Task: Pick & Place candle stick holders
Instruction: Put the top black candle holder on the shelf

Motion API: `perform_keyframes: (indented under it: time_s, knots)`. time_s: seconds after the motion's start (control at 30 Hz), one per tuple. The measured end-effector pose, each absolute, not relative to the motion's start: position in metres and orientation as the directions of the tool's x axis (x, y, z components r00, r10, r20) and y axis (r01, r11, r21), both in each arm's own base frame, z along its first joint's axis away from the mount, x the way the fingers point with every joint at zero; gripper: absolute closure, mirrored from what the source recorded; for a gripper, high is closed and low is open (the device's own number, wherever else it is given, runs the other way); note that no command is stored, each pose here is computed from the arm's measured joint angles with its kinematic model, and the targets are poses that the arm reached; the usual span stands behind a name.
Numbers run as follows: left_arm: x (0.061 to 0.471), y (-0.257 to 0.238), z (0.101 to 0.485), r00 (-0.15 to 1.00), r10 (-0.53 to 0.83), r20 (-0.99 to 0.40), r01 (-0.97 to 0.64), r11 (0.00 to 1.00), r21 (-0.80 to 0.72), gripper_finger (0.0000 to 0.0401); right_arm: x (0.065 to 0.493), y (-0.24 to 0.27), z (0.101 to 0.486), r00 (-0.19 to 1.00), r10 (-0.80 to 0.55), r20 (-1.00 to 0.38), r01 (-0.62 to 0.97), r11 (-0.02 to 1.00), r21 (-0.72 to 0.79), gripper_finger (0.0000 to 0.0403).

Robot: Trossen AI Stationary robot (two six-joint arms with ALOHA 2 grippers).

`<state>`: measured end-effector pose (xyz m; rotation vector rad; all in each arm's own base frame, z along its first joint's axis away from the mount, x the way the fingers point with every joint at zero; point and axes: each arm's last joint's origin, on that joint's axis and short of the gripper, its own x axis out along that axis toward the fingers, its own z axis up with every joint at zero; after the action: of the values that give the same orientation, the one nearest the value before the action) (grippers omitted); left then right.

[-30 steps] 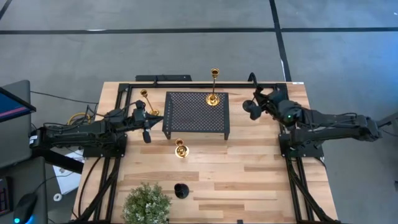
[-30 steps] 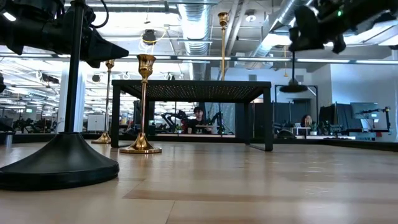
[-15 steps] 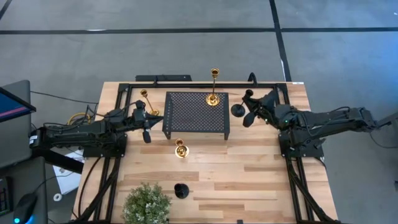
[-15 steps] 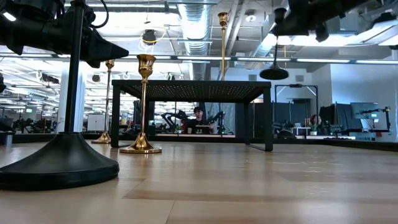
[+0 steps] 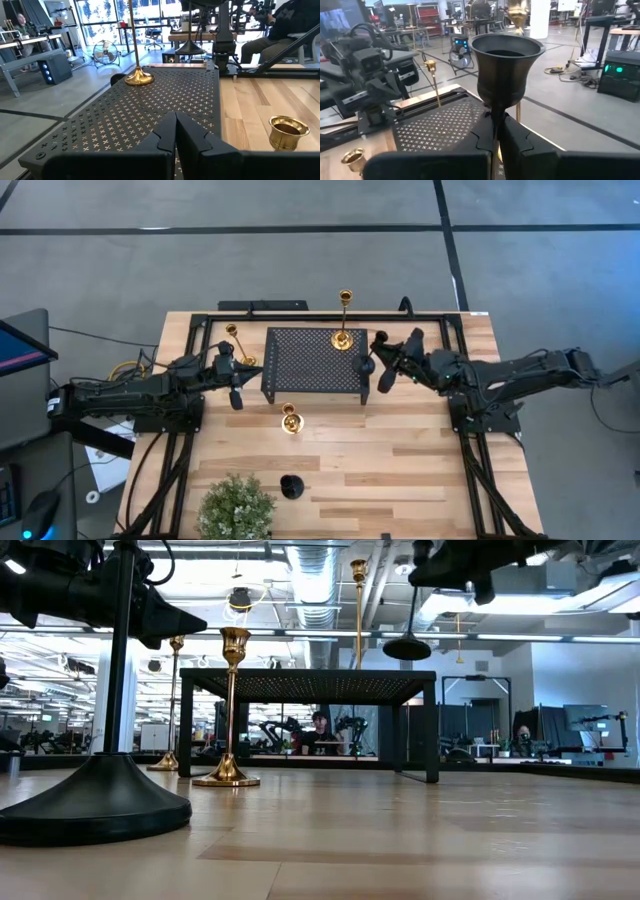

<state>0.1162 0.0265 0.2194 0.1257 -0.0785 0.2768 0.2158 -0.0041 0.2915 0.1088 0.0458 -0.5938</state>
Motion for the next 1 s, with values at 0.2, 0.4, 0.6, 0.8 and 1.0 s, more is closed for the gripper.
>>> perform_keyframes:
  time_s: [0.2, 0.4, 0.6, 0.8, 1.0]
  knots:
    - [0.116, 0.026, 0.219, 0.959, 0.267, 0.094, -0.278, 0.953, 0.119, 0.0393, 0.239, -0.002, 0.301, 0.852, -0.516, -0.088, 0.52, 0.853, 0.034, 0.0403]
    - [0.116, 0.026, 0.219, 0.959, 0.267, 0.094, -0.278, 0.953, 0.12, 0.0393, 0.268, -0.004, 0.304, 0.861, -0.491, -0.134, 0.493, 0.87, -0.02, 0.0403]
    - [0.116, 0.027, 0.219, 0.959, 0.268, 0.095, -0.278, 0.953, 0.12, 0.0393, 0.3, -0.015, 0.302, 0.909, -0.384, -0.163, 0.387, 0.922, -0.018, 0.0403]
    - [0.116, 0.027, 0.219, 0.959, 0.268, 0.095, -0.278, 0.953, 0.12, 0.0393, 0.325, -0.027, 0.301, 0.926, -0.333, -0.175, 0.333, 0.942, -0.033, 0.0403]
    - [0.116, 0.027, 0.219, 0.959, 0.268, 0.094, -0.278, 0.953, 0.12, 0.0393, 0.343, -0.042, 0.299, 0.942, -0.279, -0.184, 0.281, 0.96, -0.018, 0.0403]
